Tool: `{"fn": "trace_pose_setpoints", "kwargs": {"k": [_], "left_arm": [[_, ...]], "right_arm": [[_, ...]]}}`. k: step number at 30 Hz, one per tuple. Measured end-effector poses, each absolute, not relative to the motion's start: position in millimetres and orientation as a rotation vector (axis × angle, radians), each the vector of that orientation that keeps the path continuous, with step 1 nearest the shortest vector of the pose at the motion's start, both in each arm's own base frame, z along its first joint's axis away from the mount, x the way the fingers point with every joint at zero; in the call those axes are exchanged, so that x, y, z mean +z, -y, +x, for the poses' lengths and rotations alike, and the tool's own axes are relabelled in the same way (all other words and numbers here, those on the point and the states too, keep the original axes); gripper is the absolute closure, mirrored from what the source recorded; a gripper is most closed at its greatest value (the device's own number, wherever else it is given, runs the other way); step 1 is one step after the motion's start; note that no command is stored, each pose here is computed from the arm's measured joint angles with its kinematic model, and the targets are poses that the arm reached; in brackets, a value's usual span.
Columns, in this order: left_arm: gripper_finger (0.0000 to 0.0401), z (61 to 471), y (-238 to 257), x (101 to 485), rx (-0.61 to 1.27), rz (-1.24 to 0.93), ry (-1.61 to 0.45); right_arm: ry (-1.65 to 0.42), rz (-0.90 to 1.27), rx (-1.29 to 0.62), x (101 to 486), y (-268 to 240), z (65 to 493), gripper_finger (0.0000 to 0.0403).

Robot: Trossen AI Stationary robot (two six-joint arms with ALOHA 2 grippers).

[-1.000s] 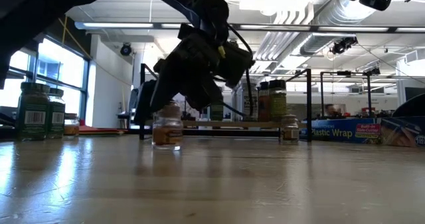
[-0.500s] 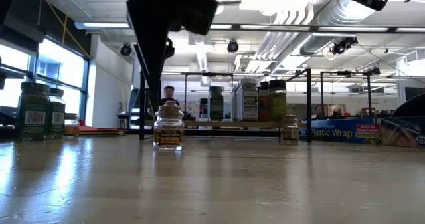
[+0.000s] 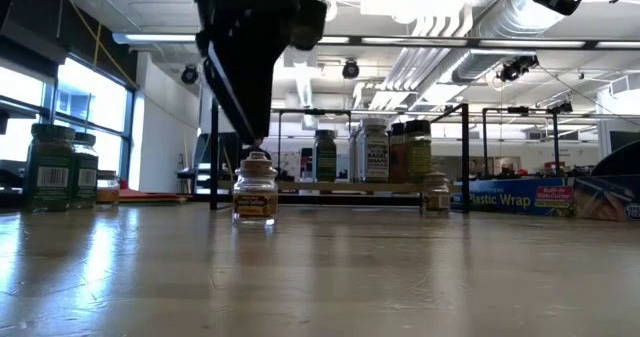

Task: Shelf spices
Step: Put the bottom right brown bottle on the shelf aligned with the other brown seasoning bottle

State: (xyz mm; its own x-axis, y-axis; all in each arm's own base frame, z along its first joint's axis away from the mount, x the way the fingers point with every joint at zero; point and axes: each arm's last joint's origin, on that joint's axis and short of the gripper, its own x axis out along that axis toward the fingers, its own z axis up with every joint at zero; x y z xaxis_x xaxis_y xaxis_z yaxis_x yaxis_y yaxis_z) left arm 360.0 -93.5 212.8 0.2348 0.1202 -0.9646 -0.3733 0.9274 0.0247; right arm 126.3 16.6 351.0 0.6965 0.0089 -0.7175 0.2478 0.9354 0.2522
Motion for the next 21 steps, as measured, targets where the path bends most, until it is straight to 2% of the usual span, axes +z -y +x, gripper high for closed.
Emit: {"fn": "trace_pose_setpoints", "kwargs": {"k": [7, 16, 21], "left_arm": [[0.0130, 363, 87, 218, 0.342, -0.052, -1.262], [0.0130, 365, 54, 191, 0.292, -0.235, -1.305], [0.0140, 365, 51, 187, 0.295, -0.243, -1.296]], "right_arm": [[-0.794, 0.366, -0.146, 351, -17, 126, 0.0402], [-0.794, 0.374, -0.150, 351, -17, 126, 0.0402], [-0.793, 0.397, -0.160, 351, -17, 126, 0.0402]]}}
